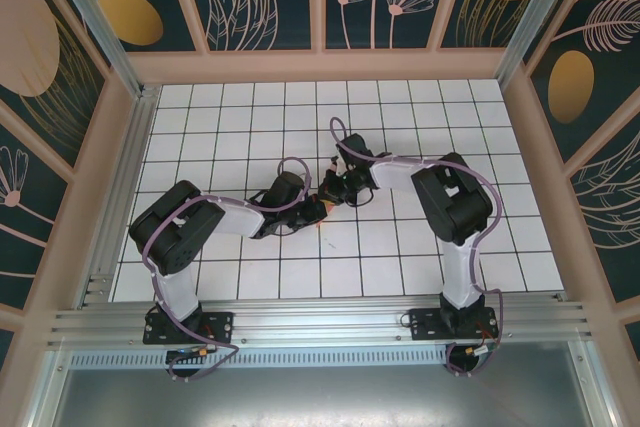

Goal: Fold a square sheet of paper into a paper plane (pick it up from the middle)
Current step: Fold the wing for the fifth time at the center of the table, then move a paper plane to the center of the table.

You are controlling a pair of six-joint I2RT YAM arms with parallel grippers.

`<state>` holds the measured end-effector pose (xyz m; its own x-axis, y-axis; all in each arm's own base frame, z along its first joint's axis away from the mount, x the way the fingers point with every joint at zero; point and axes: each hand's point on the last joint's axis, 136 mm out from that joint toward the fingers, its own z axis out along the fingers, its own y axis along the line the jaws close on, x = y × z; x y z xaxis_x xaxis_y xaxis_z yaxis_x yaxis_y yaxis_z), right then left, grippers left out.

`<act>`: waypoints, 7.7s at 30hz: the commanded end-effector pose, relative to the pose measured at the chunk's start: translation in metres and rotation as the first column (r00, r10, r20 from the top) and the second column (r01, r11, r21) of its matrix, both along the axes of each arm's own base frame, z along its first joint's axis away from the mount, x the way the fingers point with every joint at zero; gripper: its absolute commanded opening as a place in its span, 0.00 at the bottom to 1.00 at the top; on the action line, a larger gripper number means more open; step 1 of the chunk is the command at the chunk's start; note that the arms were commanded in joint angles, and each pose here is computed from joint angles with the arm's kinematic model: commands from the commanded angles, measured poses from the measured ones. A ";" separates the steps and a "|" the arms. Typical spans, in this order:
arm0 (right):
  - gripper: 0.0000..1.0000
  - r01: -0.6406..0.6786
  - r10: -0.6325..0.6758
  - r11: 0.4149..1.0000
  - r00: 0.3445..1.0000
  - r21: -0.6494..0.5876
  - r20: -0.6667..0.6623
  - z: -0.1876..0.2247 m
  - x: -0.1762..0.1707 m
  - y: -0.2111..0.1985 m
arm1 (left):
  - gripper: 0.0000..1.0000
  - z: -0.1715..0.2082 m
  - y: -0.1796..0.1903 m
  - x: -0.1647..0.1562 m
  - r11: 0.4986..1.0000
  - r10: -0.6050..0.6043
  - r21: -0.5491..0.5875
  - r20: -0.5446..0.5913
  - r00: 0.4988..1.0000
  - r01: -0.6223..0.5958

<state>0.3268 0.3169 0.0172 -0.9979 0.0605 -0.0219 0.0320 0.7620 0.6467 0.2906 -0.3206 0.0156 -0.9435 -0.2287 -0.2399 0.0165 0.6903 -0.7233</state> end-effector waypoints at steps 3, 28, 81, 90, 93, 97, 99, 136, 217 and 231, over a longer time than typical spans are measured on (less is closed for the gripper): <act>0.01 0.085 -0.079 0.991 0.995 -0.100 0.060 -0.026 0.041 -0.034 | 0.00 -0.044 0.023 -0.029 0.992 -0.010 0.125 -0.127 0.992 0.026; 0.05 -0.054 0.043 0.994 0.993 0.099 0.112 0.024 0.041 -0.005 | 0.16 0.081 0.025 0.025 0.985 0.163 -0.074 0.146 0.976 -0.153; 0.04 0.061 -0.046 0.996 0.978 -0.068 0.202 -0.015 0.121 -0.045 | 0.05 -0.065 0.010 -0.016 0.977 0.033 0.214 -0.173 0.984 0.005; 0.04 0.071 -0.064 0.997 0.963 -0.019 0.263 0.006 0.148 -0.050 | 0.05 -0.066 0.011 -0.018 0.976 0.035 0.218 -0.175 0.984 0.004; 0.04 0.052 -0.052 0.999 0.952 0.006 0.300 0.022 0.152 -0.046 | 0.05 -0.066 0.011 -0.018 0.976 0.035 0.218 -0.175 0.984 0.004; 0.04 0.040 -0.049 0.999 0.933 0.031 0.356 0.046 0.160 -0.045 | 0.05 -0.065 0.012 -0.018 0.976 0.036 0.218 -0.172 0.984 0.002; 0.04 0.035 -0.050 0.998 0.921 0.045 0.385 0.061 0.163 -0.045 | 0.05 -0.065 0.012 -0.017 0.976 0.035 0.216 -0.171 0.985 0.002; 0.05 0.017 -0.002 0.997 0.977 -0.069 0.213 -0.017 0.127 -0.051 | 0.05 -0.068 0.010 -0.020 0.976 0.019 0.217 -0.186 0.982 0.023; 0.92 0.400 -0.382 0.916 0.839 0.035 0.387 0.091 0.059 -0.172 | 0.00 0.037 -0.006 0.071 0.858 -0.031 0.508 0.196 0.980 -0.075; 0.61 0.135 -0.114 0.990 0.943 -0.045 0.314 0.076 0.001 -0.061 | 0.00 0.044 0.005 0.058 0.976 0.219 -0.036 0.094 0.971 -0.217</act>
